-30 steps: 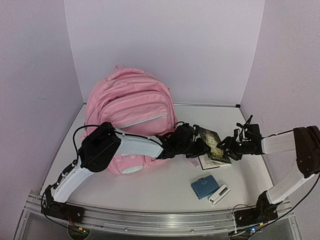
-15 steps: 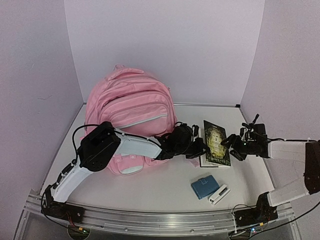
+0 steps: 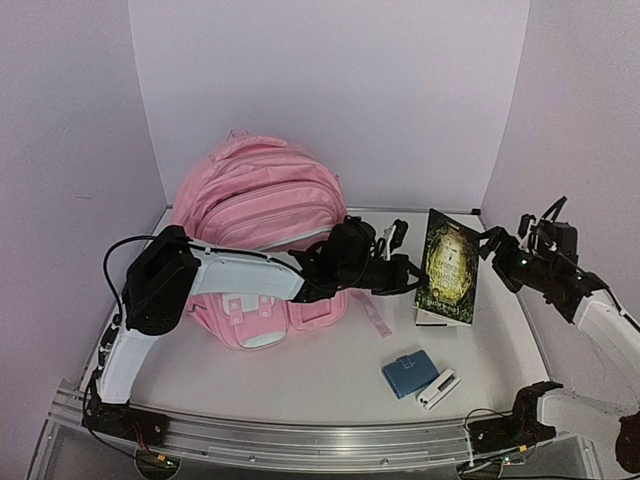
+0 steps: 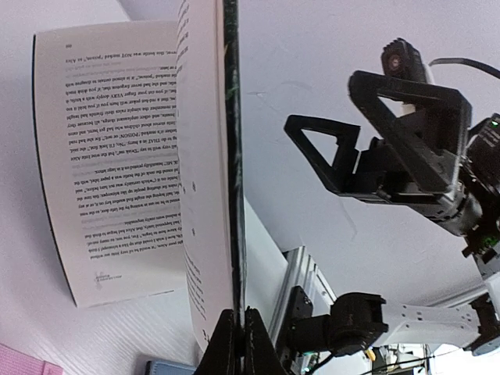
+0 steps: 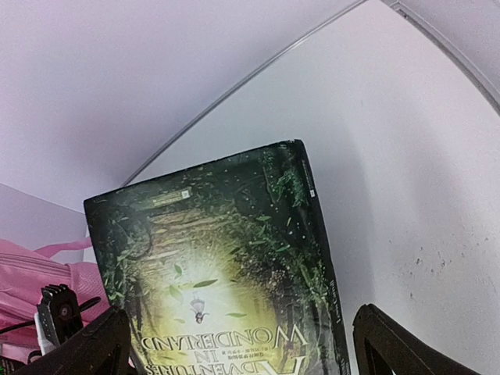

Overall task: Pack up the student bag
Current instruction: Pick up the book from the center of the board.

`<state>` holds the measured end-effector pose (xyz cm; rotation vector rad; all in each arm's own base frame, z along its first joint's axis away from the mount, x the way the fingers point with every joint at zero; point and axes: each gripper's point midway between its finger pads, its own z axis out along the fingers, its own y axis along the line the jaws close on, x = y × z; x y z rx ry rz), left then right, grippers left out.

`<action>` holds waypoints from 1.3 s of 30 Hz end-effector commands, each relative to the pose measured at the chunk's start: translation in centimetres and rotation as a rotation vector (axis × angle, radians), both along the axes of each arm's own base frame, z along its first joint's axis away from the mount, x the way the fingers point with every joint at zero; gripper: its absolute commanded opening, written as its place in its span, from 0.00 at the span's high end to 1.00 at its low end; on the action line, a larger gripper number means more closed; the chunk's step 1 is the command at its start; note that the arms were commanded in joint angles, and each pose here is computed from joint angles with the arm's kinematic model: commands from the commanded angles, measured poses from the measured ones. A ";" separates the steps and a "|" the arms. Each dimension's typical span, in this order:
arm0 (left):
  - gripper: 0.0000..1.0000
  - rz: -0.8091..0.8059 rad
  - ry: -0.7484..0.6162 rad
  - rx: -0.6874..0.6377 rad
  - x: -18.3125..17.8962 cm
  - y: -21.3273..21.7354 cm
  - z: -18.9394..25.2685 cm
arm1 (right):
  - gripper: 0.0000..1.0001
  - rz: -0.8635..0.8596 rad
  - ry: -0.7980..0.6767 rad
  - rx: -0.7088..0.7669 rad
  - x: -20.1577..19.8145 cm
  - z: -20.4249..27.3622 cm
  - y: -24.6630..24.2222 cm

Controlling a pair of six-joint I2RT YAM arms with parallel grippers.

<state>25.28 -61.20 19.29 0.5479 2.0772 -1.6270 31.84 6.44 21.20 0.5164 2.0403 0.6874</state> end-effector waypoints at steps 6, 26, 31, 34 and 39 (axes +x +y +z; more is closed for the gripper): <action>1.00 -0.095 -0.311 -0.360 -4.0 3.8 19.2 | 0.02 -0.045 -0.089 -0.034 -4.1 7.8 -1.4; 1.00 -0.299 -0.351 -0.424 -10.0 7.8 23.6 | 0.24 0.657 -0.420 0.189 -9.9 21.4 8.9; 0.98 -0.302 -0.326 -0.408 -10.1 8.0 23.6 | 0.68 0.673 -0.496 0.199 -10.4 24.0 8.9; 0.69 -0.306 -0.315 -0.376 -10.2 8.2 23.3 | 0.87 0.671 -0.532 0.181 -10.4 24.9 8.9; 0.32 -0.277 -0.340 -0.269 -10.1 9.4 23.3 | 1.00 0.683 -0.649 0.155 -10.7 28.1 8.9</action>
